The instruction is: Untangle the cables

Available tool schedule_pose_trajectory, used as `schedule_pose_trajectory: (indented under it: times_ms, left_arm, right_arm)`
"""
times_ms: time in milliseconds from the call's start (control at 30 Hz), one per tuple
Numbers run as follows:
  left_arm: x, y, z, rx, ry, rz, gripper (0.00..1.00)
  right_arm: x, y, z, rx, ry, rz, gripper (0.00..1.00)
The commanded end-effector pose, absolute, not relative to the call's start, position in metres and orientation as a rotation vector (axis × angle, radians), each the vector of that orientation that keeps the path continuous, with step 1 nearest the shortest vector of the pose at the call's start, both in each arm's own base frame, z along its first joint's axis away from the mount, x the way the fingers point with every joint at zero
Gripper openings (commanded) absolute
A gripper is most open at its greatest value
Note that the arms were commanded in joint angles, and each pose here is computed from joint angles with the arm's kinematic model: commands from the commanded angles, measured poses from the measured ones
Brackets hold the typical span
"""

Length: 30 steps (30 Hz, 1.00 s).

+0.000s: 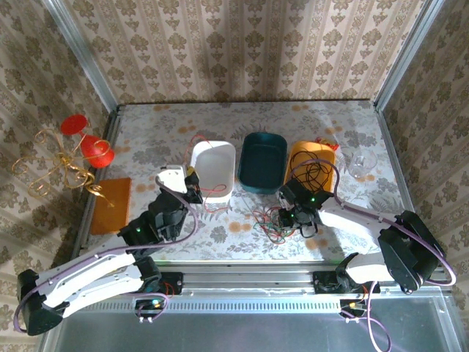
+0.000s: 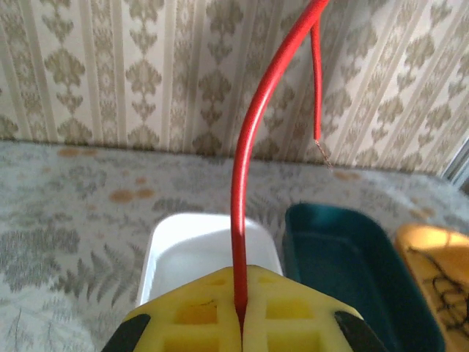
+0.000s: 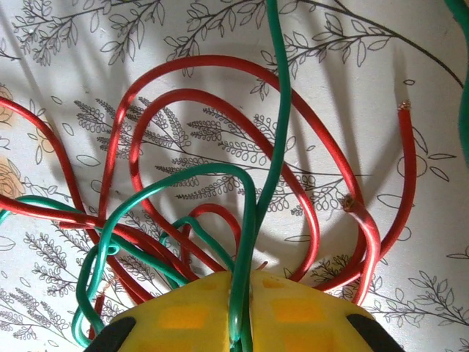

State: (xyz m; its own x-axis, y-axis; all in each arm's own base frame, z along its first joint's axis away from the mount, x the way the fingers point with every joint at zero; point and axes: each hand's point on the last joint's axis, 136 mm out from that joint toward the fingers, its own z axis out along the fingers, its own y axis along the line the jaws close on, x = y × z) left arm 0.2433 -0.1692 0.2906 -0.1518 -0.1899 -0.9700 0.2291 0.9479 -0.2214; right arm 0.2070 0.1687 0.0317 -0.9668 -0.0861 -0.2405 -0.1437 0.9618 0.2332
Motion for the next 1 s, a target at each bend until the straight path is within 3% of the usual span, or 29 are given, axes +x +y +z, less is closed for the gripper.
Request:
schedule_pose_trajectory:
  times_ms: [0,233,400,600,733,833,967]
  left_arm:
    - [0.255,-0.169,0.327,0.046,1.616,-0.355,0.00]
    - [0.313,-0.147,0.304,-0.036,1.682,-0.249,0.00]
    - [0.351,-0.165,0.234,-0.006,1.871,-0.369,0.00]
    - [0.350,-0.195,0.140,0.077,2.143,-0.473,0.00]
    - [0.345,-0.203,0.109,0.112,2.267,-0.475,0.01]
    - [0.349,-0.195,0.106,0.076,2.296,-0.398,0.23]
    - [0.353,-0.186,0.138,0.054,2.216,-0.341,0.49]
  right_arm:
    - [0.204,0.170,0.031,-0.152,2.889,0.396,0.15]
    - [0.206,0.176,0.041,-0.180,2.869,0.441,0.16]
    - [0.206,0.175,0.046,-0.187,2.857,0.444,0.16]
    - [0.206,0.175,0.051,-0.193,2.844,0.446,0.16]
    - [0.208,0.177,0.053,-0.206,2.837,0.452,0.16]
    - [0.210,0.180,0.055,-0.222,2.835,0.458,0.16]
    - [0.213,0.182,0.059,-0.228,2.822,0.469,0.16]
